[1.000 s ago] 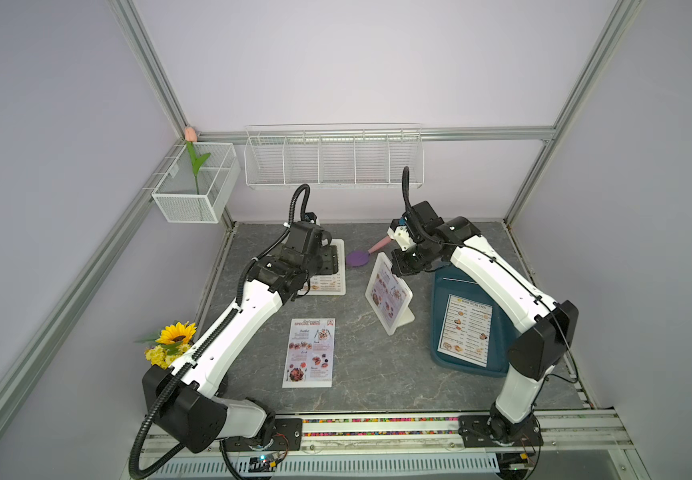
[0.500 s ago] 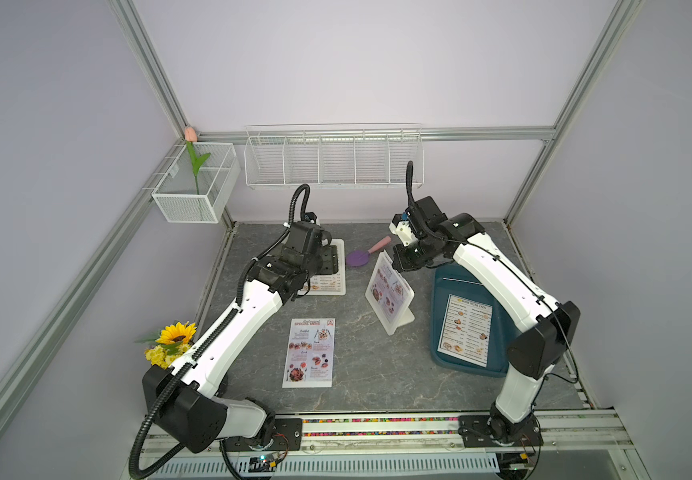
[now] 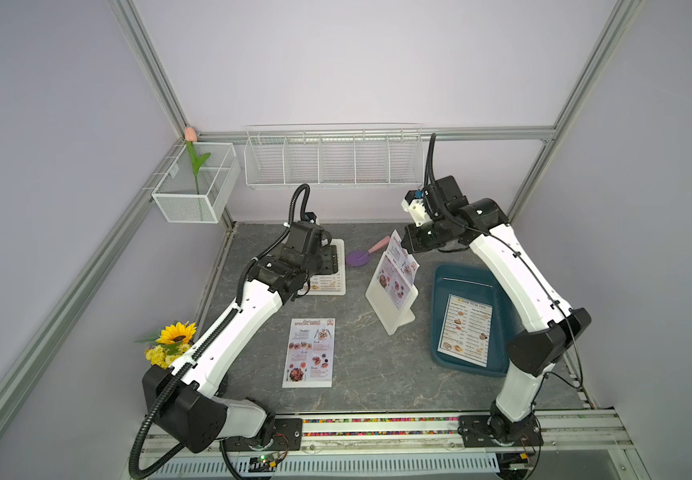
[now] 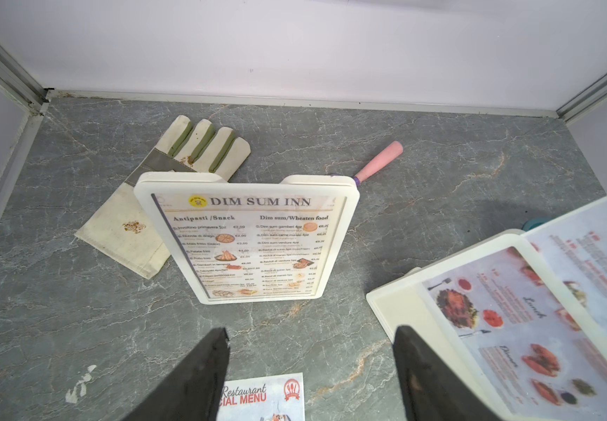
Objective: Replace the menus in the menu holders
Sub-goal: Take out the menu from the menu holder, then place the menu on the menu.
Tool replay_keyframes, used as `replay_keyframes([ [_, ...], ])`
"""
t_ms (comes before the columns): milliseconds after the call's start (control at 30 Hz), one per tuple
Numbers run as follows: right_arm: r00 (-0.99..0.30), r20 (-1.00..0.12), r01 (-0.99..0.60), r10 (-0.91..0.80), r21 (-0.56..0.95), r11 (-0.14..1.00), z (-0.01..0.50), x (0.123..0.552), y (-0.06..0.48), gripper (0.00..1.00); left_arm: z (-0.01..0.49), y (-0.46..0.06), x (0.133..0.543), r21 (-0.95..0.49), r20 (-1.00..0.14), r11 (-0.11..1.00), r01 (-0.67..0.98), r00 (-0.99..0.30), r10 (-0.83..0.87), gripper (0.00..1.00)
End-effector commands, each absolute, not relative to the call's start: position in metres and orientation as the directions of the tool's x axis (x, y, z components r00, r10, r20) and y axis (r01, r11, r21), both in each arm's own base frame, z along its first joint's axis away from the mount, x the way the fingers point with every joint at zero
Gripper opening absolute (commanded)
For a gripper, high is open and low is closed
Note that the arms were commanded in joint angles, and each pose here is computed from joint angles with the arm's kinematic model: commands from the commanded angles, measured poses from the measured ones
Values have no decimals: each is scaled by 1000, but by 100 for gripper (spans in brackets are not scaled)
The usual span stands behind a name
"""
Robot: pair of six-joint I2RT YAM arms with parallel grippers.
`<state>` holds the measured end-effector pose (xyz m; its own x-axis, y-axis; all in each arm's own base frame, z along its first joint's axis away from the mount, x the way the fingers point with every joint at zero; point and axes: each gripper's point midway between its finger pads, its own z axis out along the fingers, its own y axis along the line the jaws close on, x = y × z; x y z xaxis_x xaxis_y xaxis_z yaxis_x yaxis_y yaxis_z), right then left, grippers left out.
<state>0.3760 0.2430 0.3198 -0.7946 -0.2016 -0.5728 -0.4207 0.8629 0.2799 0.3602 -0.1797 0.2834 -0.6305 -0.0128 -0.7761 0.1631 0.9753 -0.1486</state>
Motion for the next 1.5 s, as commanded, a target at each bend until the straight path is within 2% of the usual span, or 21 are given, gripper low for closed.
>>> replay_keyframes([
  [0, -746, -641, -435, -181, 263, 861, 358, 374, 227, 7, 303, -176, 361, -143, -797, 978, 155, -603, -21, 74],
  [100, -692, -705, -468, -155, 275, 840, 391, 372, 227, 7, 308, -174, 361, -138, -803, 979, 151, -595, -21, 74],
  [233, -611, -784, -577, -112, 344, 740, 437, 354, 246, 7, 313, -170, 364, -121, -810, 983, 137, -587, -18, 74],
  [433, -533, -838, -781, -115, 435, 448, 464, 291, 301, 7, 318, -158, 371, -115, -814, 988, 100, -579, -36, 74],
  [500, -552, -823, -804, -135, 483, 347, 457, 269, 320, 7, 319, -152, 374, -115, -816, 990, 84, -577, -46, 74],
  [600, -603, -777, -792, -181, 555, 254, 431, 247, 341, 7, 321, -144, 376, -114, -817, 991, 65, -573, -56, 74],
  [867, -685, -652, -715, -324, 687, 129, 358, 218, 366, 7, 317, -125, 374, -100, -813, 995, 23, -578, -68, 74],
  [1133, -734, -533, -642, -420, 747, 174, 283, 236, 390, 7, 302, -118, 372, -81, -796, 997, 4, -602, -62, 74],
  [1267, -748, -455, -608, -482, 761, 225, 228, 249, 402, 7, 292, -110, 371, -68, -786, 997, -24, -615, -68, 74],
  [1333, -750, -426, -612, -506, 737, 286, 202, 260, 406, 7, 289, -107, 370, -64, -781, 997, -37, -620, -73, 75],
  [1467, -664, -416, -705, -622, 626, 334, 165, 260, 416, 7, 288, -101, 368, -57, -783, 997, -55, -617, -79, 75],
])
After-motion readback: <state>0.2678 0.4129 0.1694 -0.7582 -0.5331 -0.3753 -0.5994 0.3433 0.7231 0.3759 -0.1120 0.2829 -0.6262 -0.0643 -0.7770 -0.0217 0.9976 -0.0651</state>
